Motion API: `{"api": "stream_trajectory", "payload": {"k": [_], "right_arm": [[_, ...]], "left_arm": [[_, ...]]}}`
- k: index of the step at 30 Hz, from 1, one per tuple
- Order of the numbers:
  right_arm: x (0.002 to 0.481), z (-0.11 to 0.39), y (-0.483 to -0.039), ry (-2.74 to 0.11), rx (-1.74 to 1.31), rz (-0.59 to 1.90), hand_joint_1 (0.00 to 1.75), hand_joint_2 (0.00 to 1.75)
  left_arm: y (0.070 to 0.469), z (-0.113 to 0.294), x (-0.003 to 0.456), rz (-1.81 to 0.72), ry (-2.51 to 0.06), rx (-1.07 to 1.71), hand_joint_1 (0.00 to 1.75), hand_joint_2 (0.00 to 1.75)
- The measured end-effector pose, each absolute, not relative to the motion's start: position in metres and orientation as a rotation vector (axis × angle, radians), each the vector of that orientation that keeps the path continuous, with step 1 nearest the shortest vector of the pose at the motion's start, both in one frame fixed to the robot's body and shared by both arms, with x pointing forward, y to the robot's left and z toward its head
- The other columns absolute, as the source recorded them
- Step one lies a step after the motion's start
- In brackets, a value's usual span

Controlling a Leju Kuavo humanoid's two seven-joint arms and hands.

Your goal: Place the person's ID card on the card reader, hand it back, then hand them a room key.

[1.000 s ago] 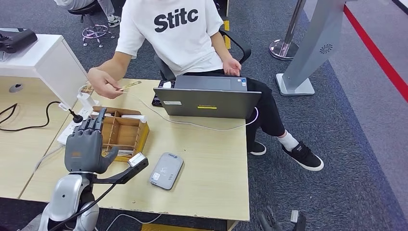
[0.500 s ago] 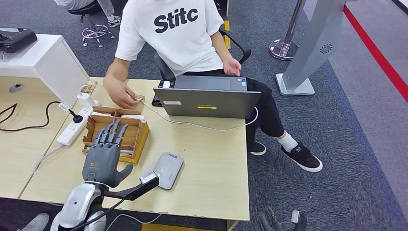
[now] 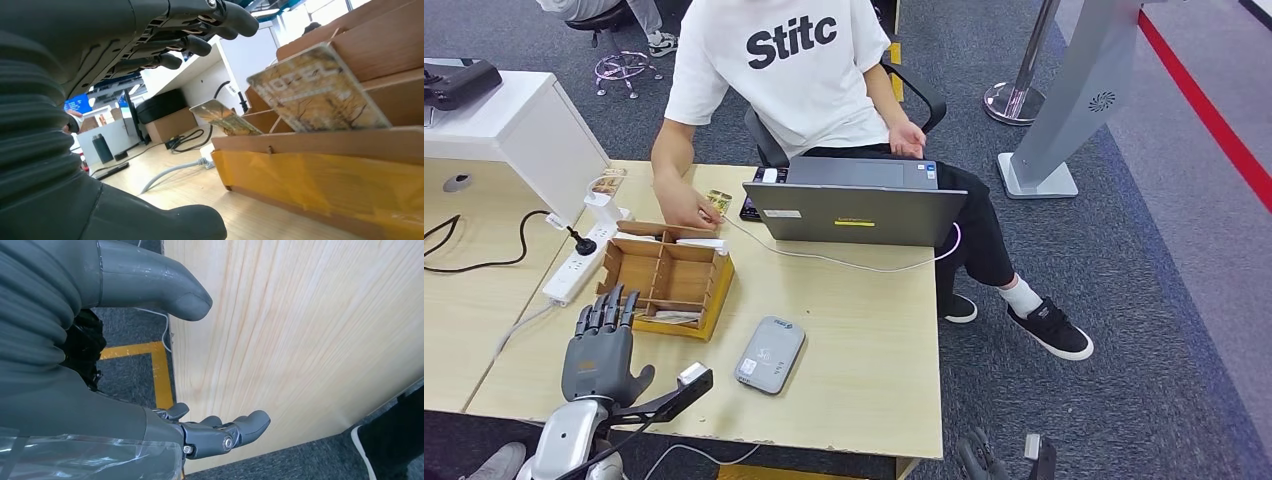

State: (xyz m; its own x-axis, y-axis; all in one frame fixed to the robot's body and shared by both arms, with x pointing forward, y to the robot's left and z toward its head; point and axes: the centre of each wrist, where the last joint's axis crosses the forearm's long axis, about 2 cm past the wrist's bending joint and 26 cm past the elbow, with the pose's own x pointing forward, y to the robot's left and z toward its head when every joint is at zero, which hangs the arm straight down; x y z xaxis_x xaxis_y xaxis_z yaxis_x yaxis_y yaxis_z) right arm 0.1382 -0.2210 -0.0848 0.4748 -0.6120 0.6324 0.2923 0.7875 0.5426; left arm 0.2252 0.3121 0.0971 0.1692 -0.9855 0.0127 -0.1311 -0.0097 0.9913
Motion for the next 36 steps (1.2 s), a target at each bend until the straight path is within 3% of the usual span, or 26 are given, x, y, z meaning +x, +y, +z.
{"api": "stream_trajectory", "payload": {"k": [17, 36], "right_arm": [[0.143, -0.082, -0.211, -0.909, 0.416, -0.519, 0.00, 1.75], [0.145, -0.080, -0.205, -0.910, 0.431, -0.489, 0.00, 1.75]], "left_arm": [[0.330, 0.101, 0.250, -1.037, -1.196, 1.477, 0.00, 1.75], [0.311, 0.091, 0.257, -1.132, -1.254, 1.398, 0.00, 1.75]]}}
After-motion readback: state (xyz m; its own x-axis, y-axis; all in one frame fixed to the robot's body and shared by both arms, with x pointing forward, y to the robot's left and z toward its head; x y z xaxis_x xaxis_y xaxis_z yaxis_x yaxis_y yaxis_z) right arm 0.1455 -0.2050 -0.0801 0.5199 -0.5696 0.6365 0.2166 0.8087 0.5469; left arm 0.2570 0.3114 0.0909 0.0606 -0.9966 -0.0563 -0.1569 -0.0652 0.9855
